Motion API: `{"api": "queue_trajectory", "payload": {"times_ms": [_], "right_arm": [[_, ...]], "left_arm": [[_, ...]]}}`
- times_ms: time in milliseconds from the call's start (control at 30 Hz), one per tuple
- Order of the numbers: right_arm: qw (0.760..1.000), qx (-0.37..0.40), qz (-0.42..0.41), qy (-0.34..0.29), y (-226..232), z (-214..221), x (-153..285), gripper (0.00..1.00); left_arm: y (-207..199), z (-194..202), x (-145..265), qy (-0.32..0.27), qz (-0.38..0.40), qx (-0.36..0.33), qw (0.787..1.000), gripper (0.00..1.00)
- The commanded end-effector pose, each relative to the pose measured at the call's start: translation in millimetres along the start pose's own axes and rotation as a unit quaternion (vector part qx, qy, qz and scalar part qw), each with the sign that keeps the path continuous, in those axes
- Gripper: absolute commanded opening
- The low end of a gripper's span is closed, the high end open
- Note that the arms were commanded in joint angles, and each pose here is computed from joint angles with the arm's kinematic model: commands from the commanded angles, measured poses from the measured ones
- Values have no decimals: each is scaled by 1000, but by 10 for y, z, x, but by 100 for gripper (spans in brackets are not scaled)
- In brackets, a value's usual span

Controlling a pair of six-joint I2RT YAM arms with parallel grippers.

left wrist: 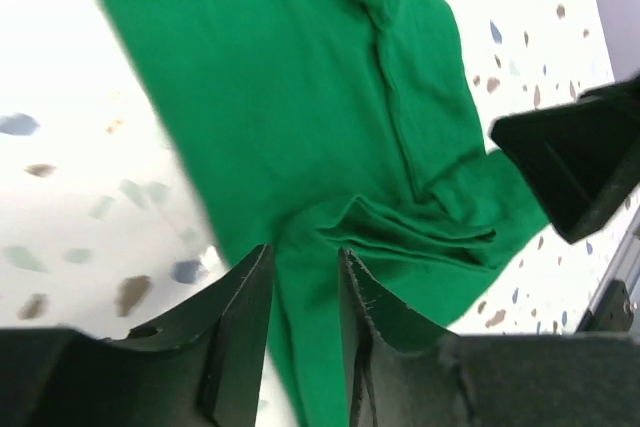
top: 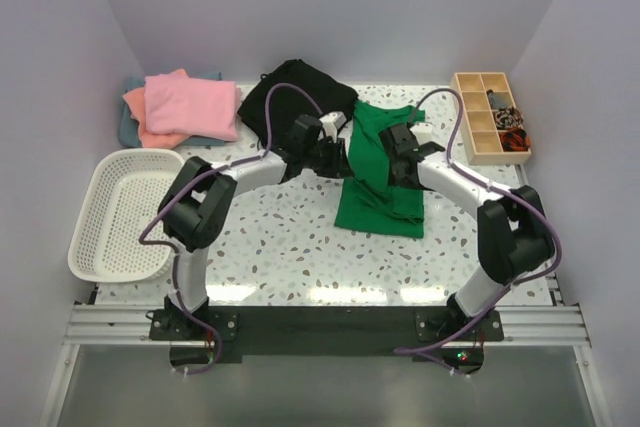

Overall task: Fold and stack the t-shirts
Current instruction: Fold the folded rectangular tshirt in 1/3 of the way

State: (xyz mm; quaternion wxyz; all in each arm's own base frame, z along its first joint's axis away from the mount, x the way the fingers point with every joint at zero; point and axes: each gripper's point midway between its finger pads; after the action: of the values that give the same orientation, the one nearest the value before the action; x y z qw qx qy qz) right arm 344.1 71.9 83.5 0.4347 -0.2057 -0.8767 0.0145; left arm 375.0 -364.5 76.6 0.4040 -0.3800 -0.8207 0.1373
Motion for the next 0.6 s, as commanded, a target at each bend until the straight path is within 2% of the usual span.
{"api": "queue_trajectory", "payload": {"times_ms": [0, 100, 167, 367, 567], "right_arm": [[998, -2, -21, -56, -9, -498, 265, 74], [997, -13, -61, -34, -11, -405, 452, 73], [994, -14, -105, 3, 44, -143, 516, 73], [980, -36, -180, 82, 46, 437, 751, 70], [962, -51, -236, 125, 180, 823, 812, 70]], "left_arm": [[45, -699, 200, -82, 5, -41, 996, 39], [128, -632, 305, -68, -18, -43, 997, 40], [-10, -580, 388, -62, 10, -42, 997, 41], [-502, 0, 478, 3, 111, -51, 993, 40], [-714, 468, 407, 55, 148, -54, 986, 40]]}}
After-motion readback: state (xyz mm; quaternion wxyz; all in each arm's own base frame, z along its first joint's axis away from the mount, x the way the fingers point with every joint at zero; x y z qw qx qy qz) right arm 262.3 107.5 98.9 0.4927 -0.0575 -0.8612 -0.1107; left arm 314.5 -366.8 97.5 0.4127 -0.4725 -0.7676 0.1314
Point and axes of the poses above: each gripper's point midway between its finger pads, its own x axis back along the fingers, its own y axis along the line the jaws close on, z = x × y, and after that the axes turned 3 degrees about -x, right-handed
